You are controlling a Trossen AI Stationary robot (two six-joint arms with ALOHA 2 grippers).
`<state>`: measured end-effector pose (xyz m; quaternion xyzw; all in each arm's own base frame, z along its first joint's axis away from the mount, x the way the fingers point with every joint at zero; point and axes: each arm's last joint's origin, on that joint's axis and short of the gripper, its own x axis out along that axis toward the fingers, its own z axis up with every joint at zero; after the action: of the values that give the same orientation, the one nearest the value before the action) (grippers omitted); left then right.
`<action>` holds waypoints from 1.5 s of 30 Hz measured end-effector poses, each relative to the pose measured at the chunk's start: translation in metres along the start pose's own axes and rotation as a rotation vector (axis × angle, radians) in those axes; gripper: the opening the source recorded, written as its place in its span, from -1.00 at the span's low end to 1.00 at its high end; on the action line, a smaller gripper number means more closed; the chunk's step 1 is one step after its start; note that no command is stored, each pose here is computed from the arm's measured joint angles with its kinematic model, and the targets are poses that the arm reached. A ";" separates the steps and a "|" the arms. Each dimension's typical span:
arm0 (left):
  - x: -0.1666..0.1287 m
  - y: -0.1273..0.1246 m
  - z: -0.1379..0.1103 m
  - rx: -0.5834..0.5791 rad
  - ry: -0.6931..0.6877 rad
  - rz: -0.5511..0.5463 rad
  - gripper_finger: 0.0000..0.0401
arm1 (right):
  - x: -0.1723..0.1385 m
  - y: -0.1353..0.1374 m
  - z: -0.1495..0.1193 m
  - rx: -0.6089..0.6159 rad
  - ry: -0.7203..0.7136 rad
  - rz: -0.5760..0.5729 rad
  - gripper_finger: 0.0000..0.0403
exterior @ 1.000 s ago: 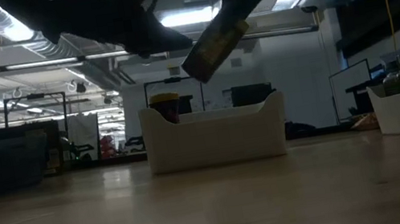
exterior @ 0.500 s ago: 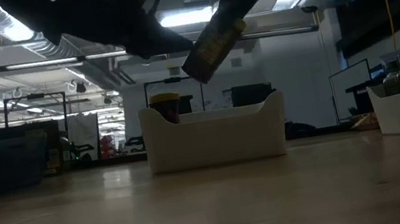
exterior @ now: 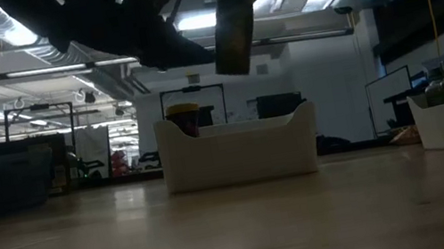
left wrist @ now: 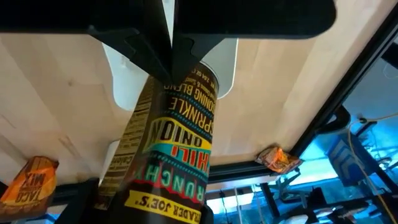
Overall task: Sort spices by type
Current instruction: Put the bottom right yellow seasoning bottle into the left white bin
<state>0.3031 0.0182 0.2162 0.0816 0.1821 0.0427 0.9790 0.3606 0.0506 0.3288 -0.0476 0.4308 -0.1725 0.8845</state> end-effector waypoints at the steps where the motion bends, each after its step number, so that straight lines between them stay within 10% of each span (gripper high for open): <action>1: 0.000 0.000 0.000 0.000 -0.005 -0.005 -1.00 | 0.000 0.000 0.000 -0.001 -0.003 0.000 0.24; 45: -0.075 0.011 0.014 0.048 0.183 0.099 -0.98 | 0.086 -0.001 -0.044 -0.001 0.272 -0.023 0.20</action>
<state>0.2373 0.0185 0.2570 0.1096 0.2675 0.0939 0.9527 0.3746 0.0227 0.2374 -0.0289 0.5463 -0.1875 0.8159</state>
